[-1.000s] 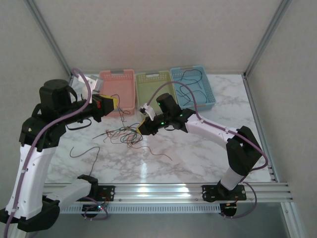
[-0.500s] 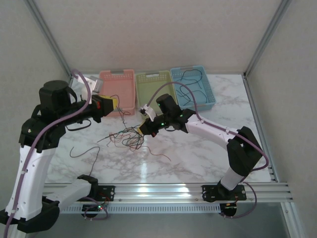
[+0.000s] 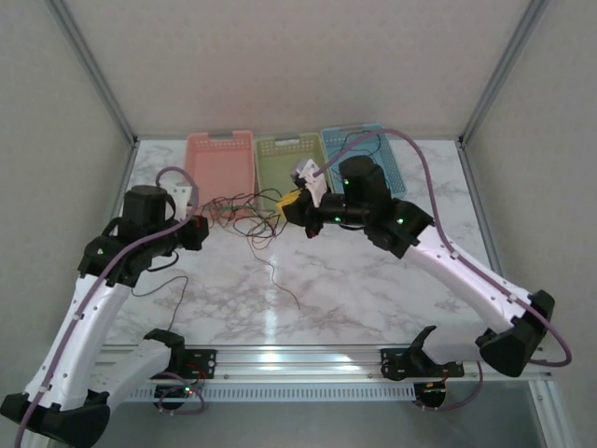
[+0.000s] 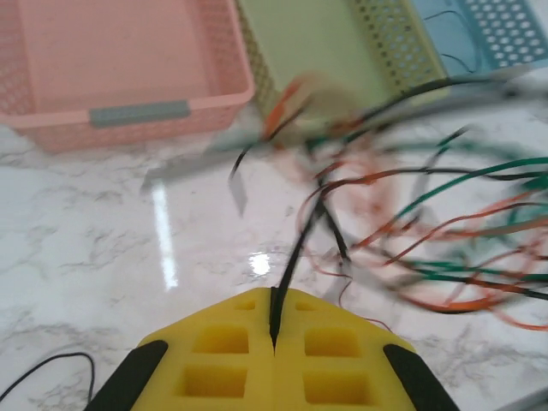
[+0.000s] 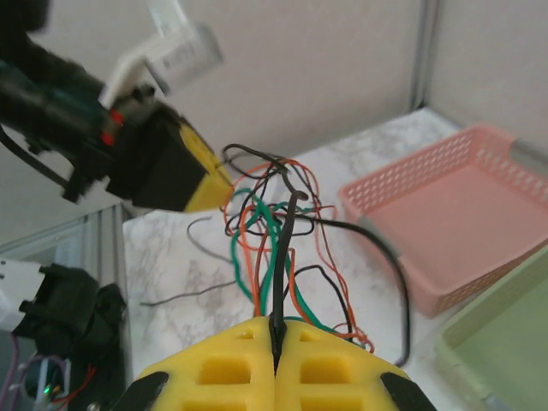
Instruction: Untangle the cables
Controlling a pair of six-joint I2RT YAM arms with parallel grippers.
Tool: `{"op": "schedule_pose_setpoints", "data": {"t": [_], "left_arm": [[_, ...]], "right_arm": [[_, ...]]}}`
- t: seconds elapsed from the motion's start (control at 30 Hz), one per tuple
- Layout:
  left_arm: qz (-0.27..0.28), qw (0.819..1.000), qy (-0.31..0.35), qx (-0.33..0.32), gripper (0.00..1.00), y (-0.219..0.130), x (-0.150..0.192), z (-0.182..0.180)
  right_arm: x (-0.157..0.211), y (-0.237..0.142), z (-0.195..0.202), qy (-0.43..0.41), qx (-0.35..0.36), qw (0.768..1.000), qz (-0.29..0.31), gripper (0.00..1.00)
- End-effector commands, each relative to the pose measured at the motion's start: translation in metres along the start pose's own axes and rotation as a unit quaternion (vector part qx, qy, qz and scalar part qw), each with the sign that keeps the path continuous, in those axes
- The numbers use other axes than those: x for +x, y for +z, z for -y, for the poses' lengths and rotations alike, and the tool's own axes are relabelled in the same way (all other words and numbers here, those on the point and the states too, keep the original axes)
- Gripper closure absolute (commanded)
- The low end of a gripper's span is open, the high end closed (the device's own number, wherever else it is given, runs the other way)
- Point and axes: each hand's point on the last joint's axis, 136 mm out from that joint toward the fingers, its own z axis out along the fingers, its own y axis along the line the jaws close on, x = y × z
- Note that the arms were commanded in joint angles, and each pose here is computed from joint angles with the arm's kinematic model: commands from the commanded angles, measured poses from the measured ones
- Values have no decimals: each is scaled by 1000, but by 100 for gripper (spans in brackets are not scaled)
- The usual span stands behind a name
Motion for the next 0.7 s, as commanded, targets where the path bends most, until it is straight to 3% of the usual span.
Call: {"op": "schedule_pose_setpoints", "data": {"t": [0.0,0.17,0.3,0.4,0.53,0.67], "left_arm": [[25,997,-30,-62,100,-2,-6,-27],[7,994,-64,-93,100,7,3,-50],[13,992,-77,-96,100,7,0,-55],[14,991,-80,-110,100,6,-4,-61],[20,989,-87,-120,100,2,-10,-69],[23,995,-84,-48,100,7,-14,-45]], "right_arm": [[-24,-35,14,-30,83,996,33,100],[-29,-66,21,-34,130,989,54,100],[-9,-69,33,-31,162,986,1,100],[16,-65,36,-36,156,984,-73,100],[33,-76,64,-28,230,967,-105,100],[35,-67,49,7,167,983,-80,100]]}}
